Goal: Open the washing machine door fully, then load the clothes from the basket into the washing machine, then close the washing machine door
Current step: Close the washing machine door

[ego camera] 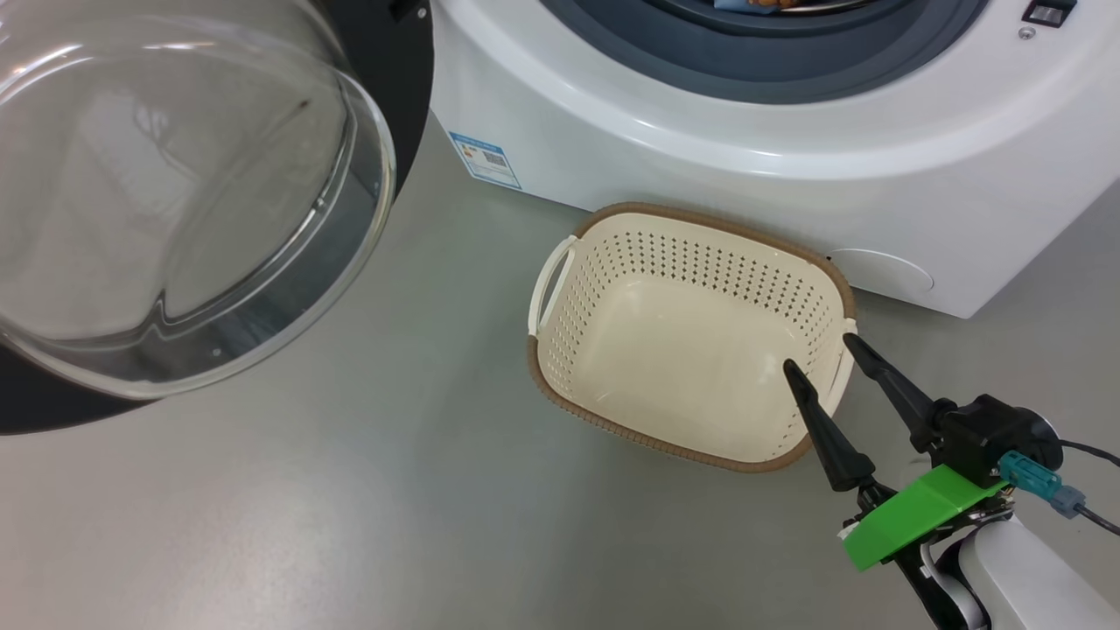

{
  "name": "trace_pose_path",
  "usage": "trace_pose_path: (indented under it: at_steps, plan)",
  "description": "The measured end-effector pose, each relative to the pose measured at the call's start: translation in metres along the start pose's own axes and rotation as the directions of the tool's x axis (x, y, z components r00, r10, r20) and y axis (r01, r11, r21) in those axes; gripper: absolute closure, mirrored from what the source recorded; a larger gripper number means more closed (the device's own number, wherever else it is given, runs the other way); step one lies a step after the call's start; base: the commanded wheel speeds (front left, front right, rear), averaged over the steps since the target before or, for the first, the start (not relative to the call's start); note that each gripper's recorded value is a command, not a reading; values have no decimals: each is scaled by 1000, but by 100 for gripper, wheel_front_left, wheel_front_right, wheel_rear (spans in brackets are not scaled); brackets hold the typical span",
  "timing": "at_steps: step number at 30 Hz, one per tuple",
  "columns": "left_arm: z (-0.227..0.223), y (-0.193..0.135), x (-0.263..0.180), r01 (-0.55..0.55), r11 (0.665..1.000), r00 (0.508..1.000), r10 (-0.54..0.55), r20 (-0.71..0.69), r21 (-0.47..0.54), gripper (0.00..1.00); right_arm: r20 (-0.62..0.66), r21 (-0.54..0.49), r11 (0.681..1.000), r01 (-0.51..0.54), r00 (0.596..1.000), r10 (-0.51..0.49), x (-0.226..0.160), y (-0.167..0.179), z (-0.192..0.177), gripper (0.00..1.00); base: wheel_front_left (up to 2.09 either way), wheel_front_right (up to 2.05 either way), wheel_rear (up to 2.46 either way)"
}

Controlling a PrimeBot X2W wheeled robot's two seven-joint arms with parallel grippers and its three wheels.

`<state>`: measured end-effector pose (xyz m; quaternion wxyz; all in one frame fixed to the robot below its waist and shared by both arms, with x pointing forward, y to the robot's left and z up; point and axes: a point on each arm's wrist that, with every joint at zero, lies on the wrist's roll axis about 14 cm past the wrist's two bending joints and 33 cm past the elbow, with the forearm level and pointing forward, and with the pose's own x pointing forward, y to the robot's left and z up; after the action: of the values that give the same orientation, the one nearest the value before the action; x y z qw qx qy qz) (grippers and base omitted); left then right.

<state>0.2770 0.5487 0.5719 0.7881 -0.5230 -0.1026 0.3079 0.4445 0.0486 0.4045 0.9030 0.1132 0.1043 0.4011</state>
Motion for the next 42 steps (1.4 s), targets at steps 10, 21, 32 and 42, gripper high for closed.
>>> trace_pose_path:
  at_steps: [10, 21, 32, 42]
  plan:
    - [-4, -1, 6, -10, 999, 1000, 10, -3, 35, 100, 2, -5, 1000, 10, 1000, -10, -2, -5, 1, 0, 0, 0, 0]
    - [-8, 0, 2, -21, 998, 995, 27, -98, 58, 100, 10, -8, 1000, 3, 1000, -2, 0, -1, 4, 0, 0, 0, 0]
    - [-25, 11, -9, -48, 998, 971, 56, -234, 40, 100, 20, -16, 1000, -8, 1000, 9, 2, 4, 10, 0, 0, 0, 0]
    - [-45, 12, -25, -32, 999, 923, 43, -381, 33, 100, 54, -28, 999, -18, 998, 20, 3, 15, 26, 0, 0, 0, 0]
